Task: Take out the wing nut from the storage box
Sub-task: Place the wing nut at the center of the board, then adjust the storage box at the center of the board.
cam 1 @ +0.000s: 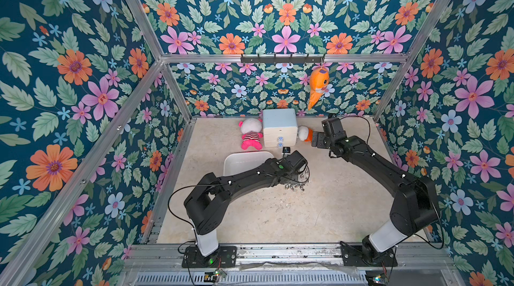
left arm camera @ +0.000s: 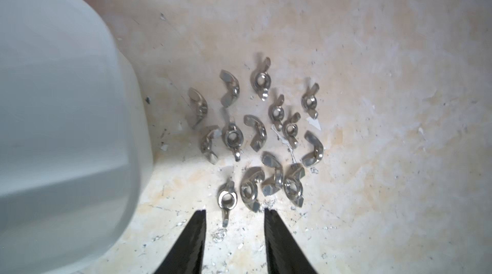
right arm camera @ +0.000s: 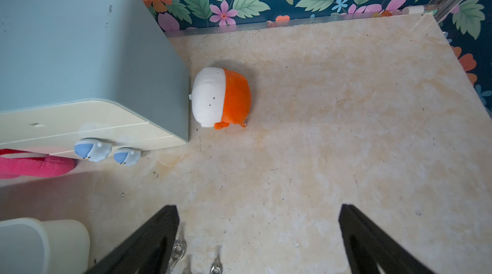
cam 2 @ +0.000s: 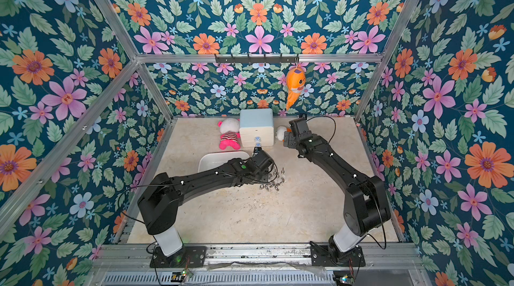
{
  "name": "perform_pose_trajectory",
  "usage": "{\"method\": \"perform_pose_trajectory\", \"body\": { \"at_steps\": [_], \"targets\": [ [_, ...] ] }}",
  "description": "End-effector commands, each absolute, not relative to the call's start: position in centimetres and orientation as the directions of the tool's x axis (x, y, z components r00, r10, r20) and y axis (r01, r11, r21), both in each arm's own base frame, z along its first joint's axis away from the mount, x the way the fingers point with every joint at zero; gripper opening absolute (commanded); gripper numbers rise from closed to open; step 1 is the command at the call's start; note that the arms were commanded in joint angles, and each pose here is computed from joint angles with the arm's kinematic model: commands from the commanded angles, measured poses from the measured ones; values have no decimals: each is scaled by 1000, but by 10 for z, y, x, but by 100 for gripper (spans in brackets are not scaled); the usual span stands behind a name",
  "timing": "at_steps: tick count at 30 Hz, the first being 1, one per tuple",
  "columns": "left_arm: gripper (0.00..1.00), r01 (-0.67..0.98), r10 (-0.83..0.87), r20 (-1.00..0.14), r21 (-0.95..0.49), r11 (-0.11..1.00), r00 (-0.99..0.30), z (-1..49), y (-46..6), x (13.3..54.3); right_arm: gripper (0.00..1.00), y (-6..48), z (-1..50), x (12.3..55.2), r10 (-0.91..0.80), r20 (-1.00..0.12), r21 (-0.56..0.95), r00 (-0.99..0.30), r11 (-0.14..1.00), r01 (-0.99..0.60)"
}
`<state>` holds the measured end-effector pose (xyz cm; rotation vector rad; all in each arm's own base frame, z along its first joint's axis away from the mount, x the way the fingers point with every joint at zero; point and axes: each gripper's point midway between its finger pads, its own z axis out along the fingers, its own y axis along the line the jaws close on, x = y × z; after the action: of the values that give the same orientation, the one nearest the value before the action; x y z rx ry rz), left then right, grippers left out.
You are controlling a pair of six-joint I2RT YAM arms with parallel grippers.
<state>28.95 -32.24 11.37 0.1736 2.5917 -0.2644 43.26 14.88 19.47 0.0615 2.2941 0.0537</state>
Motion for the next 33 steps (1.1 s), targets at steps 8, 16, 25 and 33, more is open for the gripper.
{"method": "perform_pose_trajectory", "body": {
  "at_steps": [8, 16, 25, 33],
  "targets": [
    [46, 79, -12, -566, -135, 988, -824, 141, -255, 335, 99, 150, 196, 433, 54, -748, 52, -662, 998, 24],
    [46, 44, -30, -527, -129, 991, -849, 114, -234, 343, 99, 152, 197, 438, 52, -746, 50, -664, 999, 22],
    [48, 63, 43, -560, -15, 998, -828, 120, -203, 365, 99, 154, 194, 436, 47, -741, 48, -669, 999, 17],
    [51, 493, 621, -375, 385, 780, -688, 118, -183, 376, 99, 158, 195, 437, 45, -742, 56, -668, 998, 5]
  ]
}}
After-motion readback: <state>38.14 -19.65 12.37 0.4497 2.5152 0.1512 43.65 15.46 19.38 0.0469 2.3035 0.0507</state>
